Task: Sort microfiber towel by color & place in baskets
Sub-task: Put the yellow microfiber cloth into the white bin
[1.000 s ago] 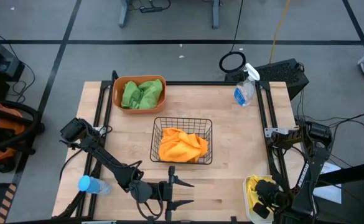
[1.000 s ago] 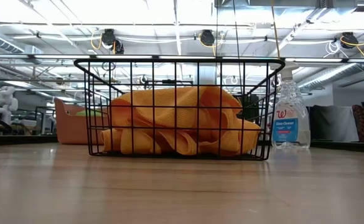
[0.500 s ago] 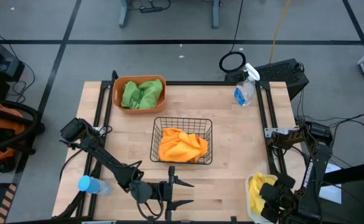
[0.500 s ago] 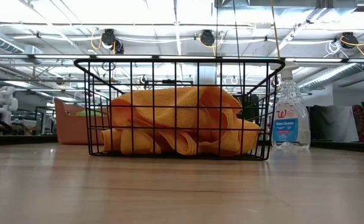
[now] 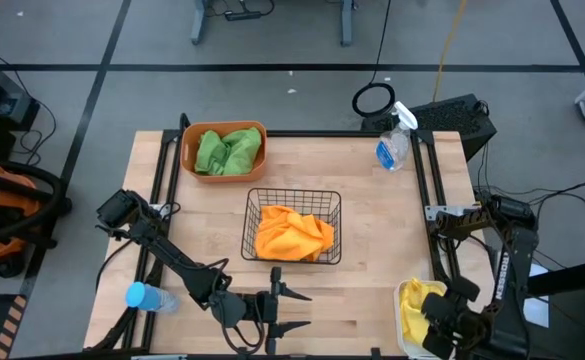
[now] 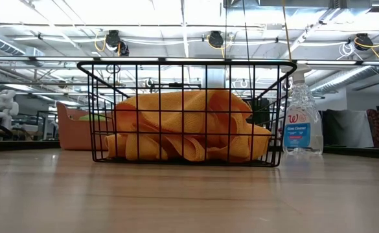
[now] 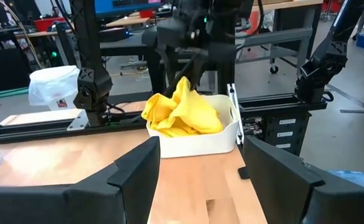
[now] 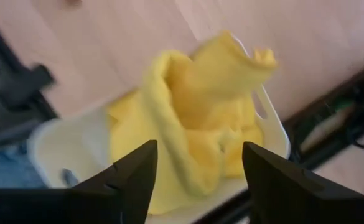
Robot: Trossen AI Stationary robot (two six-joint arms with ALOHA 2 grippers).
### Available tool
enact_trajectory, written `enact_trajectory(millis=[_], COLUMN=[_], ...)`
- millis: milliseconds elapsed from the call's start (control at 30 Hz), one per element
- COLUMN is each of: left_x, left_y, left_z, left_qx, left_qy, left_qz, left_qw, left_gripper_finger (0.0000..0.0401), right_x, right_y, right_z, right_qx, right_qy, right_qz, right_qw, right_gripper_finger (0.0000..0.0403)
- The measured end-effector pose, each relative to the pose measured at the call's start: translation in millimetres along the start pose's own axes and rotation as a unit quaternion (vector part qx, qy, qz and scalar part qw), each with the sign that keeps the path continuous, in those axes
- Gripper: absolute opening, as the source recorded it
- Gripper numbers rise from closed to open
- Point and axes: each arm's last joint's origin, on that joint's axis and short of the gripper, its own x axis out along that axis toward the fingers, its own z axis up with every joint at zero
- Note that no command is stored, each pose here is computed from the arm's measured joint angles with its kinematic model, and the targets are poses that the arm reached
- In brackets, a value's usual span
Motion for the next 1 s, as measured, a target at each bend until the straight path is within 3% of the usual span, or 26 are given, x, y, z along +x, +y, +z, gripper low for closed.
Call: enact_trajectory(millis=[400,567,667,1000], left_x=[0,0,0,0], left_y=[0,0,0,0], left_z=[0,0,0,0], left_qx=[0.002,0.001,0.001,0.0], left_qy=[0.002,0.002,0.002,0.0], left_qz=[0.0,0.0,0.0,0.0], left_qw=[1.0,1.0,1.0,1.0], left_gripper_finger=[0.0237,0.0237,0.0237,0.0237], right_x=[-14,-2,7,53], right_y=[14,23,25,22], right_z=[3,-3,-5,-12], right_qx=[-0.026,-0.073,-0.084,-0.085], right_qy=[-0.046,-0.053,-0.061,-0.057], right_qz=[0.081,0.053,0.01,-0.057], right_qw=[0.995,0.994,0.995,0.993], right_gripper_finger=[0.0132,0.0049,0.0009,0.0002])
